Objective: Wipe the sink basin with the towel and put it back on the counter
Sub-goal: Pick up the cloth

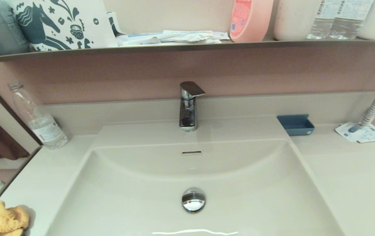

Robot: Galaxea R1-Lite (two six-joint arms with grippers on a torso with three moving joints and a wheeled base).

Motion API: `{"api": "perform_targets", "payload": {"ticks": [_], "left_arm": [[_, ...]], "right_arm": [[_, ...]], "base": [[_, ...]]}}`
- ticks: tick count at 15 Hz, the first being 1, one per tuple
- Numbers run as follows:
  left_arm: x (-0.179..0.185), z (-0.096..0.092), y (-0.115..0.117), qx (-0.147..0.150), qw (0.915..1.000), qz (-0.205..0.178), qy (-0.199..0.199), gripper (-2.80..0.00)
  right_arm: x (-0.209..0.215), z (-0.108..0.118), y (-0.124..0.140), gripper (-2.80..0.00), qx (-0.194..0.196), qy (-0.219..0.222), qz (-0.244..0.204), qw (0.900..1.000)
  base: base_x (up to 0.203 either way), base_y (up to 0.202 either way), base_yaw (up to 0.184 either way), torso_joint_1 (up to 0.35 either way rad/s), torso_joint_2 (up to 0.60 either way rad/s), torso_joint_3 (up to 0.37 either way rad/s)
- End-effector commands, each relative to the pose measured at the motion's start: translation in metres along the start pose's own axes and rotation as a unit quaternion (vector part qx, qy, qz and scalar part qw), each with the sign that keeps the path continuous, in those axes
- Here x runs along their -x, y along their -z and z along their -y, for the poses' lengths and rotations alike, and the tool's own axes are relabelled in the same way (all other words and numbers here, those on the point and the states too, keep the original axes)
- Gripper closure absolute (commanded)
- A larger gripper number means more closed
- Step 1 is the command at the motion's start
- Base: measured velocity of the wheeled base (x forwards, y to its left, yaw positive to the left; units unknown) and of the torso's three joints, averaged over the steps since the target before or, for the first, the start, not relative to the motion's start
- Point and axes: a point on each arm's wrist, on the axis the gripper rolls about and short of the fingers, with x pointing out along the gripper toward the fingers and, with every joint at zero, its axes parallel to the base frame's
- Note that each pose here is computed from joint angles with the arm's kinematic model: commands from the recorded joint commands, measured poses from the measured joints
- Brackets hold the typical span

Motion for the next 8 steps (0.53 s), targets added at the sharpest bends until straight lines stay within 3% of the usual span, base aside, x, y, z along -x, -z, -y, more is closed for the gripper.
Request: {"api": "perform_targets", "payload": {"ticks": [1, 4, 8], "left_arm": [[0.0000, 0.0000, -0.0001, 0.001, 1.0000, 0.000, 0.000, 0.00], [0.0000, 0.0000, -0.0001, 0.001, 1.0000, 0.000, 0.000, 0.00], [0.0000, 0.0000, -0.0001, 0.000, 1.0000, 0.000, 0.000, 0.00]], "right_arm": [[-0.0001, 0.0000, 0.0002, 0.00, -0.001, 0.000, -0.001, 1.000], [-0.0001, 0.0001, 0.0000, 0.00, -0.023, 0.001, 0.000, 1.000], [-0.0001, 0.0001, 0.0000, 0.00, -0.023, 0.001, 0.000, 1.000]], "base": [[0.000, 0.000, 0.000, 0.000, 0.00, 0.000], [0.000, 0.000, 0.000, 0.000, 0.00, 0.000], [0.000, 0.000, 0.000, 0.000, 0.00, 0.000]]}}
